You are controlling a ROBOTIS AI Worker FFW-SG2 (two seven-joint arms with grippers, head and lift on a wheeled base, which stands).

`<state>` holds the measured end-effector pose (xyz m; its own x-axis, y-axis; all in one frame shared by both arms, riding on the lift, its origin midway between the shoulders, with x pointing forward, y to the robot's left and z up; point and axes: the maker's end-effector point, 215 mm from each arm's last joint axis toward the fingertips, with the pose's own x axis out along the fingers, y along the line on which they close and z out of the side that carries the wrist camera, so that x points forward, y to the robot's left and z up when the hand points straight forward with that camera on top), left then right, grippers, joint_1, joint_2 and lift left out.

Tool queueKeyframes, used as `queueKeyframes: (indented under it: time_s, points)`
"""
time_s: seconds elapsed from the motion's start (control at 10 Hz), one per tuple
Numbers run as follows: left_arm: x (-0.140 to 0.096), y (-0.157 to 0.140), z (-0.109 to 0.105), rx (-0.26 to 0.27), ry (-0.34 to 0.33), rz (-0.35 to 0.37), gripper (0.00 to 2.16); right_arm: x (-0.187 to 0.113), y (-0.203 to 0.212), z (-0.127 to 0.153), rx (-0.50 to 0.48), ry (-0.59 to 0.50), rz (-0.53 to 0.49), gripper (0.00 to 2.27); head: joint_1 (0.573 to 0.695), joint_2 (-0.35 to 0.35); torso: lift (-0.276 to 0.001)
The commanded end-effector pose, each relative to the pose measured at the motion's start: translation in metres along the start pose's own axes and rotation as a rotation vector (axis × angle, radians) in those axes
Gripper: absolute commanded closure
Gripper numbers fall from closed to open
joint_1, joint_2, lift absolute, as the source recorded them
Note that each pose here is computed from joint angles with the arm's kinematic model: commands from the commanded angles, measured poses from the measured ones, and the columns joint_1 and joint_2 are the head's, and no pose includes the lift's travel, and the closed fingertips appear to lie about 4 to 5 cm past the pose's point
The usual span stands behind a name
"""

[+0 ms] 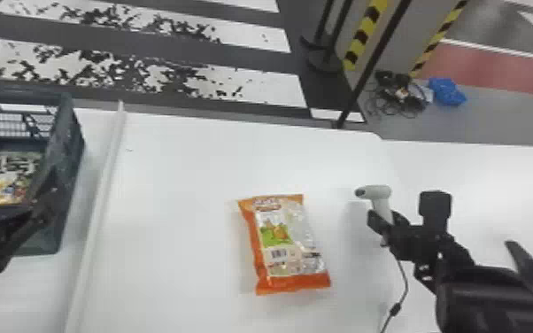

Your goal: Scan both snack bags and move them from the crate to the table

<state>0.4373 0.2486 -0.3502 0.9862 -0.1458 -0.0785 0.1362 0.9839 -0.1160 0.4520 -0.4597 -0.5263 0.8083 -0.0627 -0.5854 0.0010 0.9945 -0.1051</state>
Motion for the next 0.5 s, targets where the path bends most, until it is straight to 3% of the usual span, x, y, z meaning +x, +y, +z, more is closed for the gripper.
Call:
queueKeyframes:
  time_s: [0.0,0.3,0.4]
  points:
    - [0.0004,-0.0029,0.0002,0.000,0.000,-0.006,0.10,0.0020,0.0022,-0.0081,0.001,0.013,0.004,2.23,0.695,-0.260,-0.088]
    - [0.0005,-0.0033,0.0028,0.002,-0.004,-0.008,0.10,0.0053,0.0059,-0.0127,-0.005,0.010,0.004,2.17,0.695,-0.262,-0.088]
    - [0.0001,-0.0033,0.0020,0.001,-0.003,-0.007,0.10,0.0056,0.0073,-0.0103,-0.003,0.001,0.005,1.88,0.695,-0.262,-0.088]
